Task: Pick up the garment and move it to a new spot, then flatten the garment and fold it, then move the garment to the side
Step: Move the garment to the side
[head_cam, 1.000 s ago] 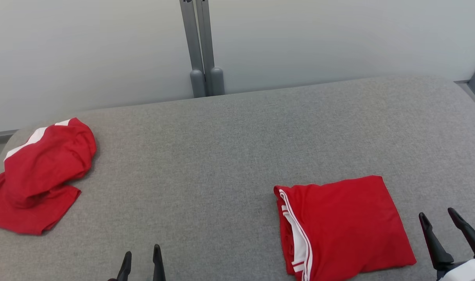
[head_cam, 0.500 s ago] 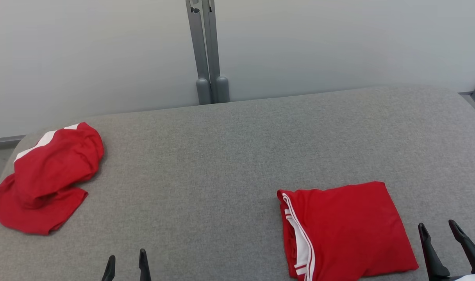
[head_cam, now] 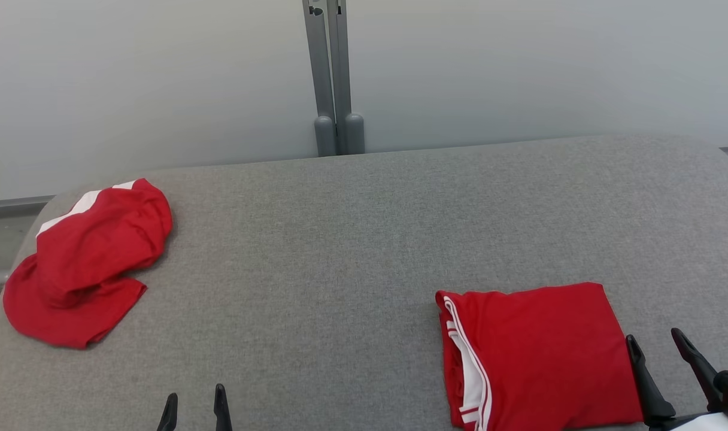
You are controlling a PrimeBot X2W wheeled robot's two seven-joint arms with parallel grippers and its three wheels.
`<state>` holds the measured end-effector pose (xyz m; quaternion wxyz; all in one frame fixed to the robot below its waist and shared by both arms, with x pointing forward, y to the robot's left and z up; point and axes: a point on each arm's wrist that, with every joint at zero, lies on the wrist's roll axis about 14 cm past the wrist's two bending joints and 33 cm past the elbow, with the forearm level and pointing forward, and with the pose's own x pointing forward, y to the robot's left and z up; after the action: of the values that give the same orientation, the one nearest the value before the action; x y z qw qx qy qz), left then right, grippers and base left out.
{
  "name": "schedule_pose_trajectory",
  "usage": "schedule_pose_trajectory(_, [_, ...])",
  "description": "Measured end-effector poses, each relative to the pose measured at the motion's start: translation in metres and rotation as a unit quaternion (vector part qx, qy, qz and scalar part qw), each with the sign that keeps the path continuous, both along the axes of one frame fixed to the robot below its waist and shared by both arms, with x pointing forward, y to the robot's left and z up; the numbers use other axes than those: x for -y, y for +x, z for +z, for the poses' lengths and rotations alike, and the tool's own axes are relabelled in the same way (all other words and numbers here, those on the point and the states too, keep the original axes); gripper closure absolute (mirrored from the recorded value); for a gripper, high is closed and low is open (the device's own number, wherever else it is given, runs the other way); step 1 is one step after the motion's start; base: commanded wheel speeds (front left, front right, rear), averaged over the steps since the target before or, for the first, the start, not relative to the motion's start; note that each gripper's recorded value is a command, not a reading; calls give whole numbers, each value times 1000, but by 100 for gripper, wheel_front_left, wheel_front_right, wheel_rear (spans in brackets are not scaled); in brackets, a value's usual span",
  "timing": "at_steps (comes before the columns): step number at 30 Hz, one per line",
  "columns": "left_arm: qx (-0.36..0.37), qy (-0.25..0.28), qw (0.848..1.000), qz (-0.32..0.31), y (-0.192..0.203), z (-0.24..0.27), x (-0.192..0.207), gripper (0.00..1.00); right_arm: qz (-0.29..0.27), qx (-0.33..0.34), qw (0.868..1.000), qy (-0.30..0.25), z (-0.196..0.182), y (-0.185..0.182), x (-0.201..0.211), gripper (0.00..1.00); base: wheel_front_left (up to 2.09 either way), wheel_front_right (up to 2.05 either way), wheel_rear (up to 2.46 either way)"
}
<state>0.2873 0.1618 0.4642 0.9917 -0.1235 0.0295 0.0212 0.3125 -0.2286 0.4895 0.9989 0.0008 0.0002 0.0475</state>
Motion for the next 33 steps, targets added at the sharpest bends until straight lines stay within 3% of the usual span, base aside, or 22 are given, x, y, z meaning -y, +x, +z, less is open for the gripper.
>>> schedule_pose_trajectory(9, [2, 0, 1000, 9, -3, 1, -5, 0, 8, 5, 1000, 1, 4, 6, -5, 0, 0, 0, 0])
schedule_pose_trajectory(13, [-1, 0, 1000, 9, -1, 0, -5, 0, 6, 19, 999, 31, 13, 16, -4, 0, 0, 0, 0])
schedule_pose_trajectory(17, [-8, -1, 1000, 6, 0, -4, -2, 0, 8, -84, 996, 37, -32, 16, 8, 0, 0, 0, 0])
schedule_pose_trajectory(21, [-21, -1, 1000, 2, 0, -11, 1, 0, -1, -172, 983, 66, -54, 31, 17, 0, 0, 0, 0])
schedule_pose_trajectory(25, [-31, 1, 1000, 4, 0, -15, -1, 0, -2, -255, 965, 61, -81, 35, 22, 0, 0, 0, 0])
schedule_pose_trajectory(33, [-39, 2, 999, 8, 7, -19, -2, 0, 6, -320, 946, 57, -105, 53, 14, 0, 0, 0, 0])
